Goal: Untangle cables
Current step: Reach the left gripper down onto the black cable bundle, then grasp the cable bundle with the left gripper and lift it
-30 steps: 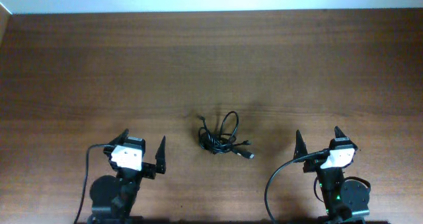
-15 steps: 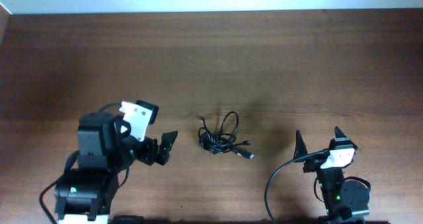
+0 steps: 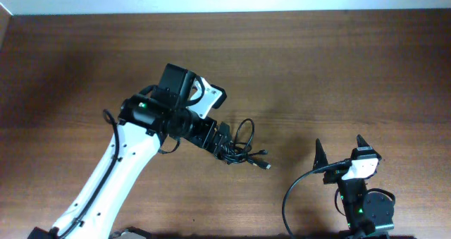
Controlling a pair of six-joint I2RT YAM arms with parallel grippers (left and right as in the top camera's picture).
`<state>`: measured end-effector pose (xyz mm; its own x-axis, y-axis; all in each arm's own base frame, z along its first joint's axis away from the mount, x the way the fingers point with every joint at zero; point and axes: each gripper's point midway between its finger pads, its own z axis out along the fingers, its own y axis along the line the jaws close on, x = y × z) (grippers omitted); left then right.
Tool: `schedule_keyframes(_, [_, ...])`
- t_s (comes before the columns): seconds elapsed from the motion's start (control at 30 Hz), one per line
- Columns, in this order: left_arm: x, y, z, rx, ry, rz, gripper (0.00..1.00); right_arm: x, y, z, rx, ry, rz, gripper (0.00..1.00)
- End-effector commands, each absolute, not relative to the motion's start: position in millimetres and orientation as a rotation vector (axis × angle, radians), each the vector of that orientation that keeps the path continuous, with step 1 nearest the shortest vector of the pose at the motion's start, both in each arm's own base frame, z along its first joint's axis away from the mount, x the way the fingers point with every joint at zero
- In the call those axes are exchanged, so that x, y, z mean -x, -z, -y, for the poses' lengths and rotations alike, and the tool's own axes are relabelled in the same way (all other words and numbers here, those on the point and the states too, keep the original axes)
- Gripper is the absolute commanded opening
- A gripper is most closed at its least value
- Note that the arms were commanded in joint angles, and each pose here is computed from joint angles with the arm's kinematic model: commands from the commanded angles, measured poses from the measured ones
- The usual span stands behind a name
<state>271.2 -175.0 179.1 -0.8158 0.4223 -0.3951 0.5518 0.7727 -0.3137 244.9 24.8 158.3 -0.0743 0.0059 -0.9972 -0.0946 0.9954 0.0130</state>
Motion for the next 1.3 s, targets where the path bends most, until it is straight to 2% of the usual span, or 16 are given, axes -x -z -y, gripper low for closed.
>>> schedule_keyframes(0.0, [-275, -185, 179, -0.737, 0.623, -2.653, 0.99, -245, -156, -25, 0.074, -0.078, -1.648, 0.98])
schedule_keyframes(0.03, [-275, -185, 179, -0.737, 0.624, -2.657, 0.99, -245, -156, -25, 0.074, -0.078, -1.648, 0.98])
schedule_keyframes(0.3, [-278, -164, 181, -2.041, 0.300, -1.730, 0.99, -245, -156, -25, 0.074, -0.078, -1.648, 0.98])
schedule_keyframes(0.4, [-273, -135, 192, -2.168, 0.440, -1.622, 0.97, -245, -156, -25, 0.074, -0.078, -1.648, 0.98])
schedule_keyframes(0.47, [-271, -119, 198, -2.197, 0.527, -1.602, 0.79, -245, -156, -25, 0.074, -0.078, -1.648, 0.98])
schedule_keyframes(0.53, [-270, -107, 201, -2.207, 0.583, -1.606, 0.47, -245, -156, -25, 0.074, -0.078, -1.648, 0.98])
schedule_keyframes(0.6, [-269, -84, 201, -2.232, 0.653, -1.655, 0.59, -245, -156, -25, 0.074, -0.078, -1.648, 0.98])
schedule_keyframes(0.73, [-266, -64, 199, -2.253, 0.711, -1.694, 0.64, -245, -156, -25, 0.074, -0.078, -1.648, 0.98])
schedule_keyframes(0.77, [-266, -58, 199, -2.259, 0.728, -1.705, 0.55, -245, -156, -25, 0.074, -0.078, -1.648, 0.98])
schedule_keyframes(0.8, [-265, -55, 199, -2.261, 0.737, -1.712, 0.52, -245, -156, -25, 0.074, -0.078, -1.648, 0.98])
schedule_keyframes(0.83, [-265, -54, 199, -2.263, 0.742, -1.716, 0.42, -245, -156, -25, 0.074, -0.078, -1.648, 0.98])
schedule_keyframes(0.87, [-264, -54, 199, -2.263, 0.743, -1.716, 0.26, -245, -156, -25, 0.074, -0.078, -1.648, 0.98])
schedule_keyframes(0.9, [-264, -54, 199, -2.260, 0.750, -1.717, 0.00, -245, -156, -25, 0.074, -0.078, -1.648, 0.98])
schedule_keyframes(1.1, [-237, -102, 229, -1.985, 1.151, -1.766, 0.00, -245, -156, -25, 0.074, -0.078, -1.648, 0.98])
schedule_keyframes(1.17, [-241, -156, 246, -1.737, 1.306, -1.900, 0.00, -245, -156, -25, 0.074, -0.078, -1.648, 0.98])
schedule_keyframes(1.27, [-234, -195, 255, -1.653, 1.401, -1.799, 0.00, -245, -156, -25, 0.074, -0.078, -1.648, 0.98])
